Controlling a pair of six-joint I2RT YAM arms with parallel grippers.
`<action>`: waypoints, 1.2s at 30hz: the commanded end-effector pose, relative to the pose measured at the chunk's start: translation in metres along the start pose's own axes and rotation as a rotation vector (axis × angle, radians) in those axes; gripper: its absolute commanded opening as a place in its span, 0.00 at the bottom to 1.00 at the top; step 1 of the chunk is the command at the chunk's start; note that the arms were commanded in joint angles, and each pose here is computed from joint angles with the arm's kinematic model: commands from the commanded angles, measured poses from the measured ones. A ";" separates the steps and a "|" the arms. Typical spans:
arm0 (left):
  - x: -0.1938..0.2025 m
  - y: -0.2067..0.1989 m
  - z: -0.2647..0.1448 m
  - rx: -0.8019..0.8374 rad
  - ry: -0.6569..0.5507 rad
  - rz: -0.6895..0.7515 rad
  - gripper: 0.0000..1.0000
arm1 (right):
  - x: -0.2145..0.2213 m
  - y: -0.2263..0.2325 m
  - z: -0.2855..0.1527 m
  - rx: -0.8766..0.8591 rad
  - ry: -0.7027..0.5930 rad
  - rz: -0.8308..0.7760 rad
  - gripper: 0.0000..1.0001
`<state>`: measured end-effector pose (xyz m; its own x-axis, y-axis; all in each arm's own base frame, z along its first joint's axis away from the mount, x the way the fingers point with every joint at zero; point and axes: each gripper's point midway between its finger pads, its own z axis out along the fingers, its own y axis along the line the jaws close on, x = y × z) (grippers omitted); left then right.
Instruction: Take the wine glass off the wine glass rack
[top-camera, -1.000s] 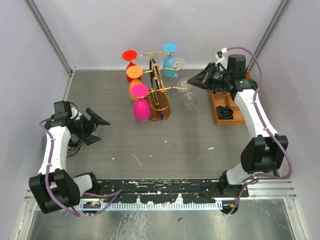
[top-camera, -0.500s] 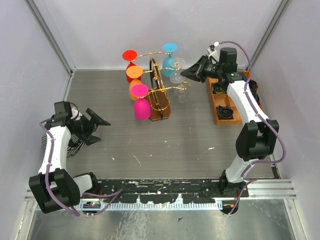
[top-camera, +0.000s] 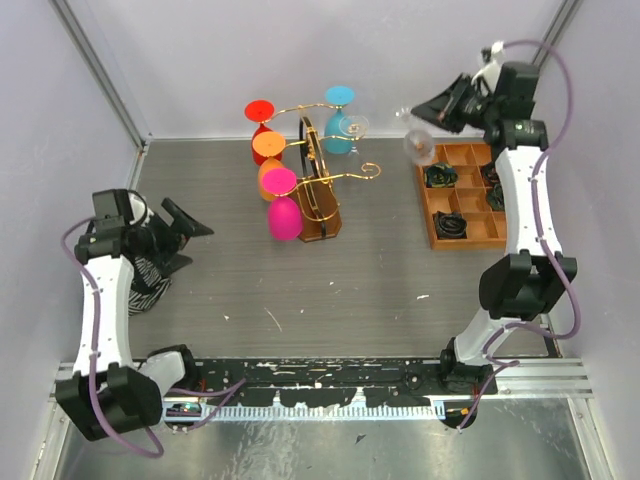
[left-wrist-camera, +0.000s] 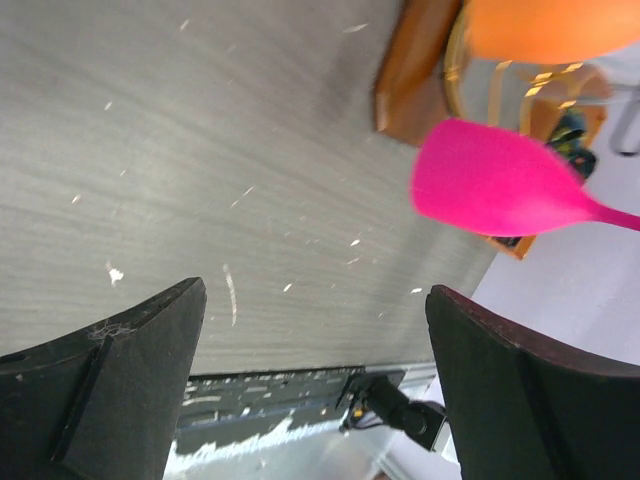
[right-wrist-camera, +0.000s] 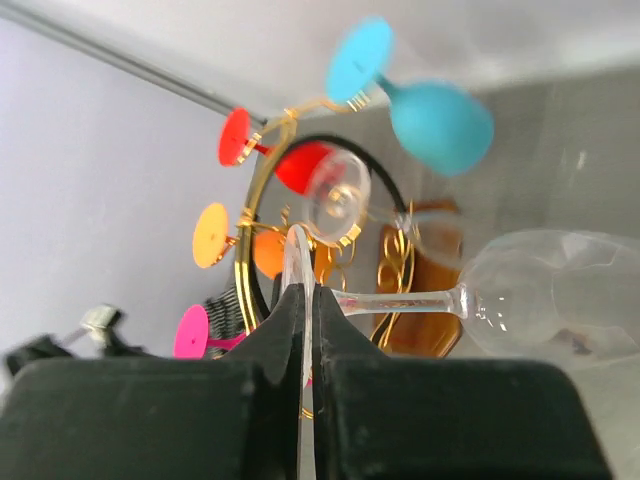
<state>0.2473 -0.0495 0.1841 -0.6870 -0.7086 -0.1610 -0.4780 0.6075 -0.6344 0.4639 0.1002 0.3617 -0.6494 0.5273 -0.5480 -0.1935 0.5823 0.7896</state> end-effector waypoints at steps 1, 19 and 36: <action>-0.029 -0.052 -0.043 0.117 -0.192 0.086 0.98 | -0.029 0.112 -0.060 -0.103 -0.168 -0.537 0.01; -0.017 -0.251 -0.123 0.600 -0.096 0.522 0.95 | 0.231 0.234 -0.048 -0.171 -0.027 -1.532 0.01; 0.033 -0.233 -0.097 0.497 0.090 0.612 1.00 | 0.320 0.283 -0.051 -0.243 -0.032 -1.825 0.01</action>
<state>0.2934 -0.1825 0.4072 -0.7892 -0.3102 -0.5301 0.2691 0.6012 -0.7524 0.1775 0.3903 0.3774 0.3946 -0.6430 -0.6564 -0.7203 0.2271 -0.6555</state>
